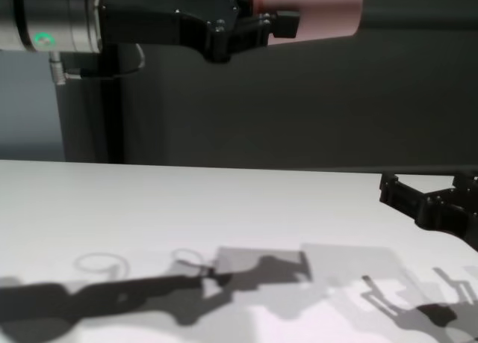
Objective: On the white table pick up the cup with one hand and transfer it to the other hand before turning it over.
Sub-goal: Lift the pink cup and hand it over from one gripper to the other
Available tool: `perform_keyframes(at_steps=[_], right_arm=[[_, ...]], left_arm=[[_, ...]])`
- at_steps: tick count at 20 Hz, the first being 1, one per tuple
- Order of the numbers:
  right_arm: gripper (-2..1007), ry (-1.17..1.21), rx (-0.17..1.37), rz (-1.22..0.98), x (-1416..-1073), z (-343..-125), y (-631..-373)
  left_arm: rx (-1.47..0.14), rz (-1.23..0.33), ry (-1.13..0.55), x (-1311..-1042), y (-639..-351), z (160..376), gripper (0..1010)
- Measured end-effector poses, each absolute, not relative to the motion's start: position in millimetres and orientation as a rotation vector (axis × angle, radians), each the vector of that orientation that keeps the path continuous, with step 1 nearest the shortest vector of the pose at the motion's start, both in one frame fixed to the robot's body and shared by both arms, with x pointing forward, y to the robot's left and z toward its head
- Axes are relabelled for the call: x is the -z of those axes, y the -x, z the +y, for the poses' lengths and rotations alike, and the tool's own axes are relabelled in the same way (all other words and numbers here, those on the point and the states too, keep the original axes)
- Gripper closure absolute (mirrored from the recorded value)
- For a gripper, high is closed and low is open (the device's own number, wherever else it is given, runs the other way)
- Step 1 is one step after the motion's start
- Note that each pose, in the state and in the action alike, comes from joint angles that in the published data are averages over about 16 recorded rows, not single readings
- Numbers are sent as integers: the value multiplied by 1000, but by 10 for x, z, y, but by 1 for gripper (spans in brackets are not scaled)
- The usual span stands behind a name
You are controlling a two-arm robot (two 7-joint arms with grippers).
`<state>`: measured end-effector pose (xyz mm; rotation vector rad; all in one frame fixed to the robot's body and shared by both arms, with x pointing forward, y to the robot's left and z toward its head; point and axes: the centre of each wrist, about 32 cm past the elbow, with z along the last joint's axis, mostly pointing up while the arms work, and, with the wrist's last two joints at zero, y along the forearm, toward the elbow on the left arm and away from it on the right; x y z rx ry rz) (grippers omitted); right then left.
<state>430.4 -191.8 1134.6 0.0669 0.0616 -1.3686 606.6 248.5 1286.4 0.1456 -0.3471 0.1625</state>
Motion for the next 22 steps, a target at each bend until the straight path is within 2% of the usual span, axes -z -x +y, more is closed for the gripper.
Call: perform_keyframes(at_steps=[22], right_arm=[[3,-439,1341,281,-11368,-2318,-4300]], left_arm=[[-162,-346,-146,-12864,-6066,2484,959]])
